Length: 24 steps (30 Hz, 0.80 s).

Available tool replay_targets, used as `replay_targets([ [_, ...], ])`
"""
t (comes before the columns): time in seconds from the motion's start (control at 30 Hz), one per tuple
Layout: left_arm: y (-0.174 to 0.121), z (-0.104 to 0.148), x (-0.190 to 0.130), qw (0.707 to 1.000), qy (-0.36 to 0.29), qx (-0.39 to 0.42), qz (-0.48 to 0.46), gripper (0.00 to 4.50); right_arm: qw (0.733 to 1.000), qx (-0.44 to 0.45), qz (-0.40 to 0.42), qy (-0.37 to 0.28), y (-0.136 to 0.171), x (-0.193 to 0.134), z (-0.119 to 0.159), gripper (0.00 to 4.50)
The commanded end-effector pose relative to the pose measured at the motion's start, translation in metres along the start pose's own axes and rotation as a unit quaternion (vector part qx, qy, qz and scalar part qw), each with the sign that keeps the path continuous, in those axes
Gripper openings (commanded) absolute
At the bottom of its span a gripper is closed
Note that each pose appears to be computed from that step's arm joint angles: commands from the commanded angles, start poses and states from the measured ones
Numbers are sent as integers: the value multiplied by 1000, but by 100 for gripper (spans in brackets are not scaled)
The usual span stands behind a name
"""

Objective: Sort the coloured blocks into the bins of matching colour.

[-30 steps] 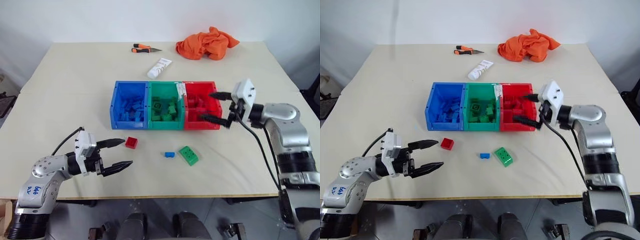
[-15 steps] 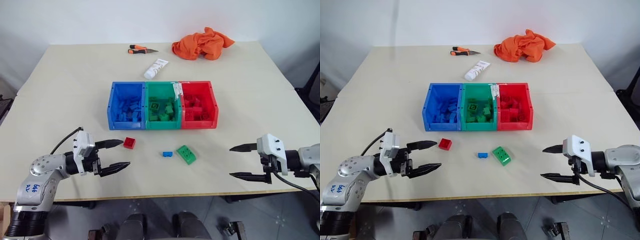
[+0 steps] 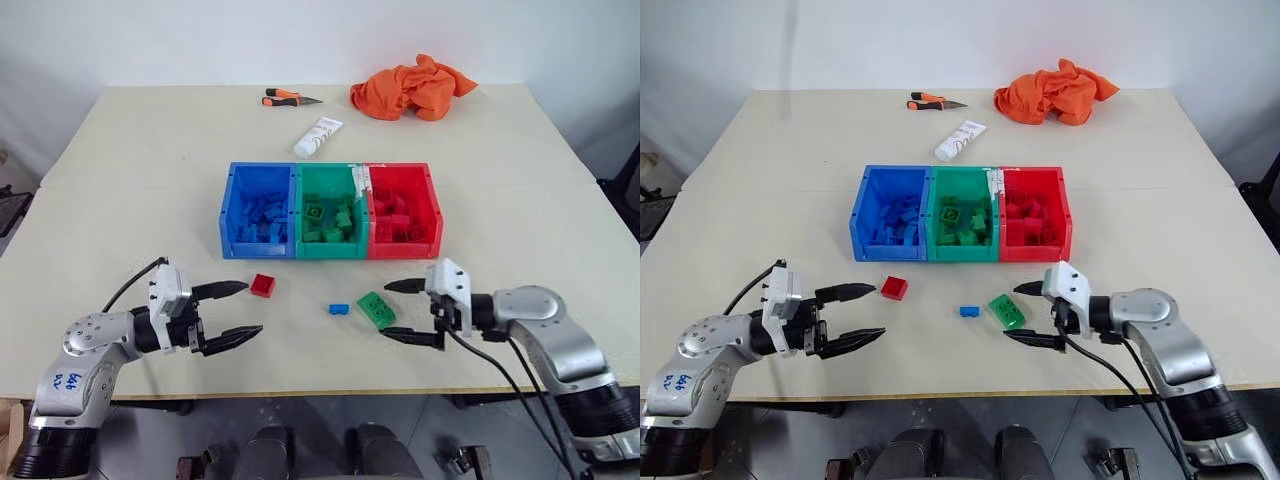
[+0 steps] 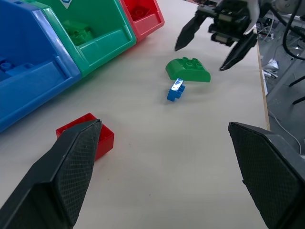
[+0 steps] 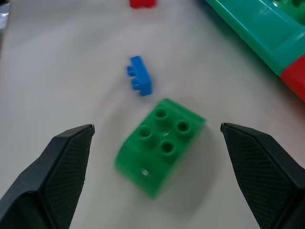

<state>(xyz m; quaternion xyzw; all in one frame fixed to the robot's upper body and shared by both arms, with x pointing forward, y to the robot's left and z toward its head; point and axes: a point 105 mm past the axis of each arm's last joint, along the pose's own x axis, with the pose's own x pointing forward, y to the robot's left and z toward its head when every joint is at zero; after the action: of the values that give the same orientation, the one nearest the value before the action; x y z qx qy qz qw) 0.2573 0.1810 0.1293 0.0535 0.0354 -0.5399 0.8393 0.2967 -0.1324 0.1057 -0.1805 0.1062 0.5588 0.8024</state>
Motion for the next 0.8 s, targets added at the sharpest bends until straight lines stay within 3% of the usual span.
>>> replay_targets([
  [0.03,-5,8,1,1000,-10,16,-3,450,1000,-4,-1,10,0,10,-9,444],
  [0.13,-5,9,1,1000,-12,18,0,450,1000,2,-1,28,2,20,-18,444],
  [0.23,-6,9,1,1000,-12,18,1,450,1000,1,-5,6,2,19,-11,385],
  [0.47,-8,8,0,1000,-13,17,3,450,1000,-20,-10,-9,0,8,6,151],
  [0.67,-7,9,1,1000,-14,17,2,450,997,-40,-14,-61,-4,-6,39,144],
  [0.8,-5,8,2,1000,-13,17,0,450,991,-69,-53,-105,-30,-9,79,144],
])
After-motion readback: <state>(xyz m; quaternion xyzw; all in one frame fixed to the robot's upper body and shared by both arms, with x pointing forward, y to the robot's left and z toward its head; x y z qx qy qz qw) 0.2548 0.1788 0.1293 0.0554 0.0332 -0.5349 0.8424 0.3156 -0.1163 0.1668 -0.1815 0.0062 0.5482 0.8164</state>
